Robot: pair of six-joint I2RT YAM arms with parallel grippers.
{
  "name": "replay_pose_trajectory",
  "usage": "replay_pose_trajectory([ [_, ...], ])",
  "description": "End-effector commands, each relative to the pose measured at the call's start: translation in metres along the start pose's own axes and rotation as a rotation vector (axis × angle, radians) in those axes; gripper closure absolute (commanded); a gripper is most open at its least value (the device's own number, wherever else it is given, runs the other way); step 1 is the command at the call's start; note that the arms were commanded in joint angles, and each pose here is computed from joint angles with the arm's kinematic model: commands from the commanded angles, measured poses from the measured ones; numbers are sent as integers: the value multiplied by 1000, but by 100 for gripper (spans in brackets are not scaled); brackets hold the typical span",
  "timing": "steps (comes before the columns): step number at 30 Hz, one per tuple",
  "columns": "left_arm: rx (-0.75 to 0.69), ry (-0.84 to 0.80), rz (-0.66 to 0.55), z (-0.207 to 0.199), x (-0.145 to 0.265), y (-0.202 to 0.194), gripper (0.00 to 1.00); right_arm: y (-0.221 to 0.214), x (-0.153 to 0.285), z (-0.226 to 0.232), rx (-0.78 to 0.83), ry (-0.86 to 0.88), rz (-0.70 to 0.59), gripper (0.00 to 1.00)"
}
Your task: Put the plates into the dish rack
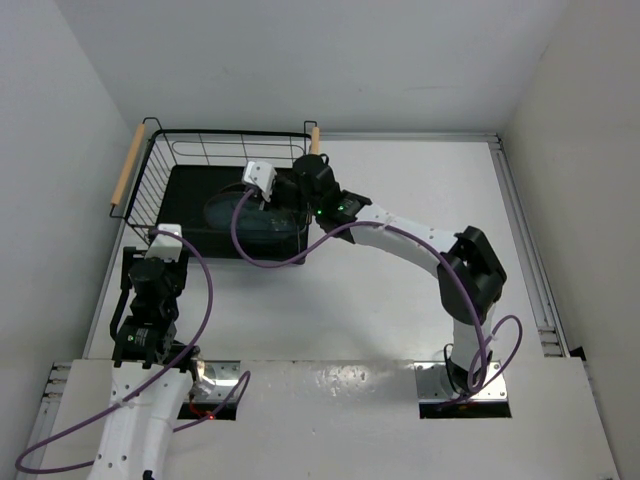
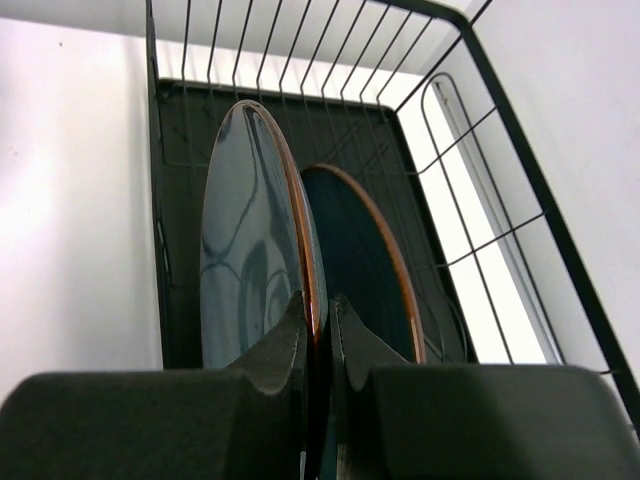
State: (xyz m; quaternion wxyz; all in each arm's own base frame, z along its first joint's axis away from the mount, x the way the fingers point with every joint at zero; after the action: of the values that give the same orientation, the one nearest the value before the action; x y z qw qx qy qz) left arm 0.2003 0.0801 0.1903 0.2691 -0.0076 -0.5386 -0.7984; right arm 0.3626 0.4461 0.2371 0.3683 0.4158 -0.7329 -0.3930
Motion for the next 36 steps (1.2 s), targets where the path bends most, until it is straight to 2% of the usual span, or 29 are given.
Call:
replay_pose_trajectory([
  [1,19,17,-34,4,0,8,24,77,14,-38,100,-112,-234,100],
  [8,19,17,-34,4,0,8,24,82,9,-32,151,-121,-240,100],
  [12,19,17,-34,4,0,8,24,69,7,-33,150,-120,-219,100],
  [24,15,14,-26,3,-1,4,24,111,19,-53,232,-223,-300,100],
  [36,15,14,-26,3,-1,4,23,85,14,-34,91,-172,-270,100],
])
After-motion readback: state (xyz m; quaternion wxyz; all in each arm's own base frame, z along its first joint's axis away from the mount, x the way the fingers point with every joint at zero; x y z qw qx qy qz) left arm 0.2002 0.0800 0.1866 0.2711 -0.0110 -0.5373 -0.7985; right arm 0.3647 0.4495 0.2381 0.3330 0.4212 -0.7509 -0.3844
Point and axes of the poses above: each gripper's point midway between its finger pads, its own x axis back along the fingers, its own z axis along the line the jaws close on, y = z × x, the point moved 1 cm from there along x, back along the fingers, and after that the axes turned 1 degree about x, right-handed, at the moved point
